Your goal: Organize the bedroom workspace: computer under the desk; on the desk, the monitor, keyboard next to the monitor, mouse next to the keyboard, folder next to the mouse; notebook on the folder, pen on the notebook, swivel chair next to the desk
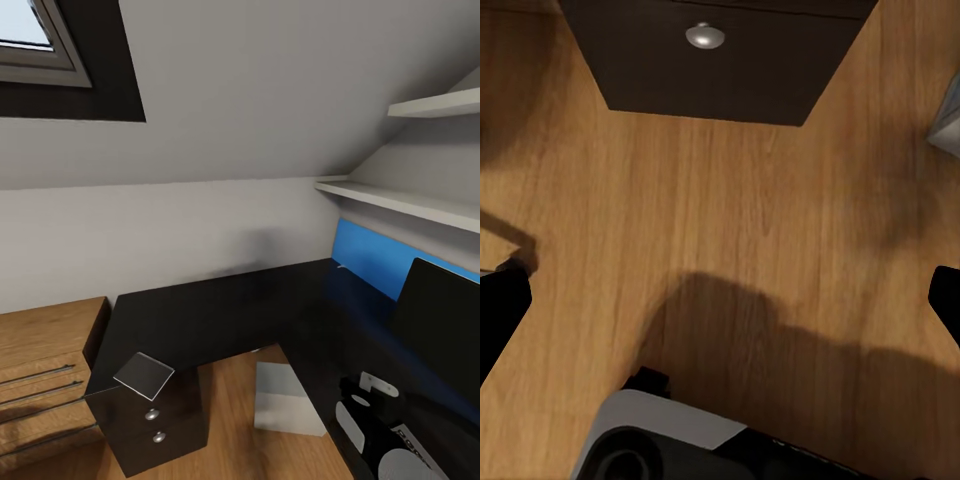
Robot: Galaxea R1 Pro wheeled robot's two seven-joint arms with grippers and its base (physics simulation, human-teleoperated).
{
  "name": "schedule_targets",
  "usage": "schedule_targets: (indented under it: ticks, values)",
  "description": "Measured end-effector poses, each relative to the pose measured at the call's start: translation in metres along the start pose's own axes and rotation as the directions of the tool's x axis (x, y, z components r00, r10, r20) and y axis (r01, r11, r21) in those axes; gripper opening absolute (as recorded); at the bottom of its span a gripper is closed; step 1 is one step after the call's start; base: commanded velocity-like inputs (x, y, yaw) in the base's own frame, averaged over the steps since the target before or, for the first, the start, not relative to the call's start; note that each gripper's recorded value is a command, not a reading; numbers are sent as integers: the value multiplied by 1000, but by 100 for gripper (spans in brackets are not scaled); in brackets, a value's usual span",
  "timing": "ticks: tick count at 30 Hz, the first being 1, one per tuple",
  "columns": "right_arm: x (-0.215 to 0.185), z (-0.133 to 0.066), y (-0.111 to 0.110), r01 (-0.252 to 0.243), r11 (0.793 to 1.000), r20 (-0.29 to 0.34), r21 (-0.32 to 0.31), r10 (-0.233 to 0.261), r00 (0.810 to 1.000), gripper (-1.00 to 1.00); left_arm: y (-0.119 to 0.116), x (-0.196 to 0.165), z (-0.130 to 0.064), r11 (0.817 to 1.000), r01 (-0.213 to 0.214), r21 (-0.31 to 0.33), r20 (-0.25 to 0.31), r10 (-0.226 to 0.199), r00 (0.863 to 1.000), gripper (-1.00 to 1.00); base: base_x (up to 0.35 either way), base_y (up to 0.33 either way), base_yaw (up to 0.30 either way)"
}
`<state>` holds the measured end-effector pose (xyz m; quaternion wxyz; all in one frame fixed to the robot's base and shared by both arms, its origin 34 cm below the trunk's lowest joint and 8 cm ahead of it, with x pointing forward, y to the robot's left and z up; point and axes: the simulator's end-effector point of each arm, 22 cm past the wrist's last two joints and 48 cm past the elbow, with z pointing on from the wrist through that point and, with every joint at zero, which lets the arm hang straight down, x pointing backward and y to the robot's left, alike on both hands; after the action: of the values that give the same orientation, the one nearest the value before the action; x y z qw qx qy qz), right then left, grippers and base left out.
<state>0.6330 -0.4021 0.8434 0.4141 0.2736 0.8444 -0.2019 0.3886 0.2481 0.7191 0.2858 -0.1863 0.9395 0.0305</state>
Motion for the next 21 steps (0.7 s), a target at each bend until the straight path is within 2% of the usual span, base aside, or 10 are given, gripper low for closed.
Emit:
schedule_targets:
  ticks: [21]
  values:
    - [15,19,1,-5,1000,-30,17,6,1000,-100,-2,4,19,1000,1,0,4,-1,1000,100,0,0,0]
